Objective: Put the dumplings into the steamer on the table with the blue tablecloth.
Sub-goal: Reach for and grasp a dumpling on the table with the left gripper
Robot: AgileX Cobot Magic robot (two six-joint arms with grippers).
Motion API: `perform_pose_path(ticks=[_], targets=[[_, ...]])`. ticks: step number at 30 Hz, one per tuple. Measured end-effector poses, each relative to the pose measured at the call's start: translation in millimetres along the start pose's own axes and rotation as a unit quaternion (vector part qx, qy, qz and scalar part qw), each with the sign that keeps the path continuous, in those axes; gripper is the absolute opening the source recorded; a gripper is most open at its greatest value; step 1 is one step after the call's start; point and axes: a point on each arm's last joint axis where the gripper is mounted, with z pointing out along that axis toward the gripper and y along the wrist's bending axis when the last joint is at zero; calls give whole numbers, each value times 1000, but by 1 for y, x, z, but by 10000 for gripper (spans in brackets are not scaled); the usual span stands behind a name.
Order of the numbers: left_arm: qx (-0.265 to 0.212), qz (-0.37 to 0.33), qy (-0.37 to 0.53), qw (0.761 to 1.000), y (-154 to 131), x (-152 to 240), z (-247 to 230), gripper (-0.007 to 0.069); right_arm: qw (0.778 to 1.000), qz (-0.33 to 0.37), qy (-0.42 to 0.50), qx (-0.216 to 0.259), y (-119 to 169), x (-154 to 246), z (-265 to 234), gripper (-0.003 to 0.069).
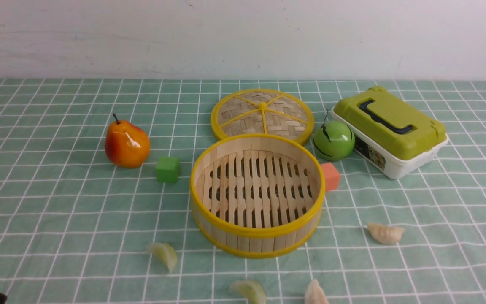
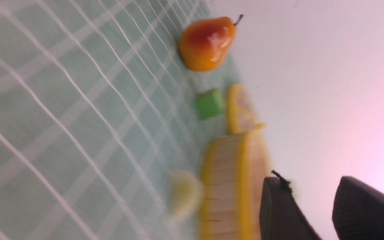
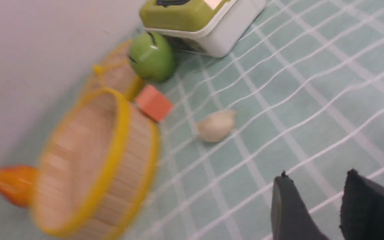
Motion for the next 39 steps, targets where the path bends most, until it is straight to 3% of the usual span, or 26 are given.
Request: perform_pose_path(ticks=[1, 2, 5, 10, 12, 15, 16, 18, 21, 23, 25, 30, 32, 34, 36, 37, 39], targets=[[23, -142, 3, 990, -4, 0, 0, 237, 993, 111, 18, -19, 3, 3, 0, 239], [31, -189, 3, 981, -6, 0, 0, 237, 986, 159, 26, -28, 5, 4, 0, 239], [42, -239, 2, 970, -7, -1, 0, 237, 974, 218, 33, -43, 8, 5, 0, 239], [41, -248, 7, 968, -8, -1, 0, 237, 975, 213, 10, -55, 9, 0, 0, 239], [40, -221, 19, 974, -11, 1, -1, 237, 980, 193, 8, -55, 9, 0, 0, 239], [65, -32, 30, 997, -37, 0, -9, 237, 993, 89, -8, -78, 24, -9, -7, 237], [82, 67, 27, 994, -52, -2, -15, 237, 995, 38, -22, -95, 38, -17, -13, 225], [87, 171, 32, 981, -72, -4, -19, 221, 992, -46, -35, -108, 64, -33, -21, 183], [43, 264, 85, 960, -96, -5, -12, 134, 981, -168, -14, -100, 103, -57, -20, 65], [-9, 303, 139, 943, -110, -8, 2, 59, 965, -247, 14, -91, 125, -72, -12, 1], [-73, 346, 204, 913, -118, -12, 19, -14, 939, -327, 61, -84, 147, -85, 1, -19], [-203, 396, 318, 837, -121, -24, 60, -14, 871, -431, 216, -97, 176, -88, 35, -20], [-224, 404, 340, 819, -122, -25, 76, -14, 843, -453, 269, -109, 183, -82, 45, -20], [-236, 426, 387, 783, -122, -16, 103, -3, 795, -484, 343, -129, 193, -67, 57, -20], [-238, 435, 406, 768, -122, -9, 113, 14, 778, -496, 361, -134, 195, -63, 59, -18], [-241, 448, 435, 743, -120, 3, 127, 61, 757, -515, 376, -140, 198, -57, 60, -18], [-249, 455, 458, 722, -114, 22, 146, 147, 739, -536, 383, -142, 199, -54, 59, -17]])
